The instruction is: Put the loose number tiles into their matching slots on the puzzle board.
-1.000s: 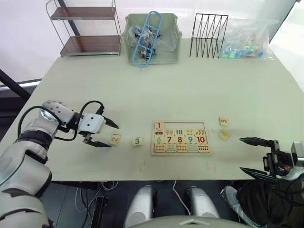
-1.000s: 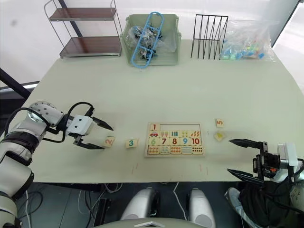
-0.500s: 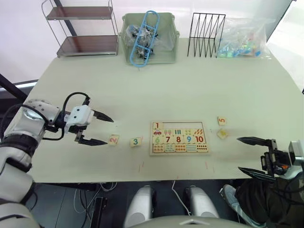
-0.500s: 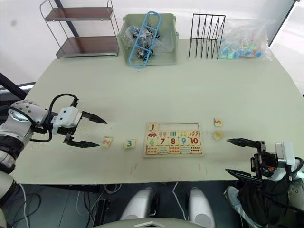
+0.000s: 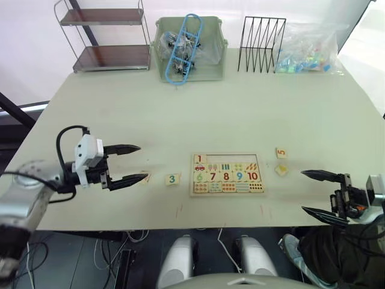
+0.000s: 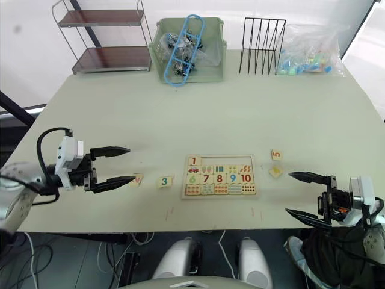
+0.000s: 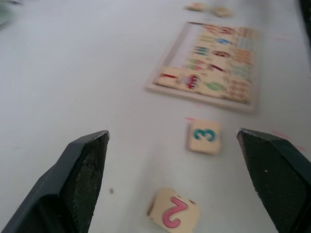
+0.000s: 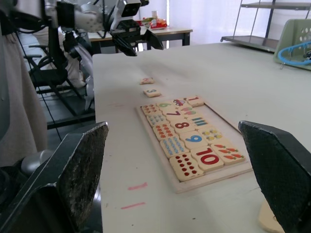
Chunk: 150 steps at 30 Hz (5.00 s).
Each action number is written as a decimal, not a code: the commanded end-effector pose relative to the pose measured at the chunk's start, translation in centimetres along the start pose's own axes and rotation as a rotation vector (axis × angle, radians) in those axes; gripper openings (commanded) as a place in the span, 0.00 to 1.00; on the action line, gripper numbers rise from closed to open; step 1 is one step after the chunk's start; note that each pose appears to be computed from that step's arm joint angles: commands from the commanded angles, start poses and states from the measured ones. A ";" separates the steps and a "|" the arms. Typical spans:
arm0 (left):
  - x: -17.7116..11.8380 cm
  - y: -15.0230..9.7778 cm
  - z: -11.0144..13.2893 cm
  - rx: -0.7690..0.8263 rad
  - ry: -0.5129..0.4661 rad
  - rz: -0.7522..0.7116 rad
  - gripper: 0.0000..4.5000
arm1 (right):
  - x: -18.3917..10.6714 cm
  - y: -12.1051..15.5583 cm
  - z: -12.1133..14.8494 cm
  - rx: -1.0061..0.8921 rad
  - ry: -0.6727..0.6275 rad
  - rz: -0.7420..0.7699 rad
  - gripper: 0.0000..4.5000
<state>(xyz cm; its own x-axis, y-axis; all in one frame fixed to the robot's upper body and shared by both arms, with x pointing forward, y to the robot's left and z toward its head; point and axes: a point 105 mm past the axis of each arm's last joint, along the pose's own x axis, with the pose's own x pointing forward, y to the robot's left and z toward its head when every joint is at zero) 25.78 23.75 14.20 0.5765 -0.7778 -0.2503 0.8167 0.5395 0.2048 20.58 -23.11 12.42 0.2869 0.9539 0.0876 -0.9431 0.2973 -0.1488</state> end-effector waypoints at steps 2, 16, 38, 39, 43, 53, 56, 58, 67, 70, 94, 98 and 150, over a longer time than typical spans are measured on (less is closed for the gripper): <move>0.2 -0.5 1.2 -0.014 -0.004 0.269 0.98 | -1.1 0.0 0.4 -0.018 0.020 -0.028 1.00; 1.8 -5.7 -1.4 -0.252 0.066 0.772 0.98 | -1.2 0.1 0.5 -0.013 0.034 -0.063 1.00; 2.5 -4.6 -4.5 -0.297 0.180 0.817 0.98 | -1.2 0.1 0.8 -0.022 0.036 -0.084 1.00; 2.6 -4.5 -4.6 -0.301 0.181 0.815 0.98 | -1.3 0.1 0.8 -0.023 0.035 -0.085 1.00; 2.7 -4.4 -5.0 -0.323 0.188 0.805 0.98 | -1.3 0.2 0.7 -0.023 0.033 -0.087 1.00; 2.9 -5.0 -5.5 -0.394 0.181 0.795 0.88 | -1.4 0.2 0.6 -0.027 0.032 -0.089 1.00; 2.9 -5.3 -5.6 -0.403 0.182 0.795 0.62 | -1.3 0.1 0.6 -0.026 0.031 -0.090 1.00; 2.9 -5.2 -5.6 -0.406 0.183 0.796 0.39 | -1.3 0.1 0.6 -0.026 0.030 -0.089 1.00; 2.9 -4.9 -5.5 -0.397 0.182 0.793 0.21 | -1.1 -0.1 0.6 -0.032 0.024 -0.089 1.00; 2.5 -4.4 -5.2 -0.387 0.160 0.791 0.21 | -1.1 -0.1 0.5 -0.033 0.019 -0.092 1.00; 5.4 0.7 3.4 0.140 0.053 -0.093 0.21 | -1.0 0.6 0.7 -0.059 -0.020 -0.180 1.00; 7.0 0.3 5.2 0.200 0.032 -0.224 0.21 | -1.1 0.9 0.5 -0.065 -0.024 -0.206 1.00; 19.2 -2.2 5.3 0.364 0.520 -0.548 0.21 | 0.0 0.7 0.3 -0.136 -0.063 -0.296 1.00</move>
<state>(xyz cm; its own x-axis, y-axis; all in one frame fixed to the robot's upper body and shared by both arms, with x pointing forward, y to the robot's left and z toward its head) 34.71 6.23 12.92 0.0840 -0.6076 -0.7898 0.9850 -0.0693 0.1581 19.94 -23.15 12.04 0.5404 0.8187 0.1941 -0.7936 0.5726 -0.2058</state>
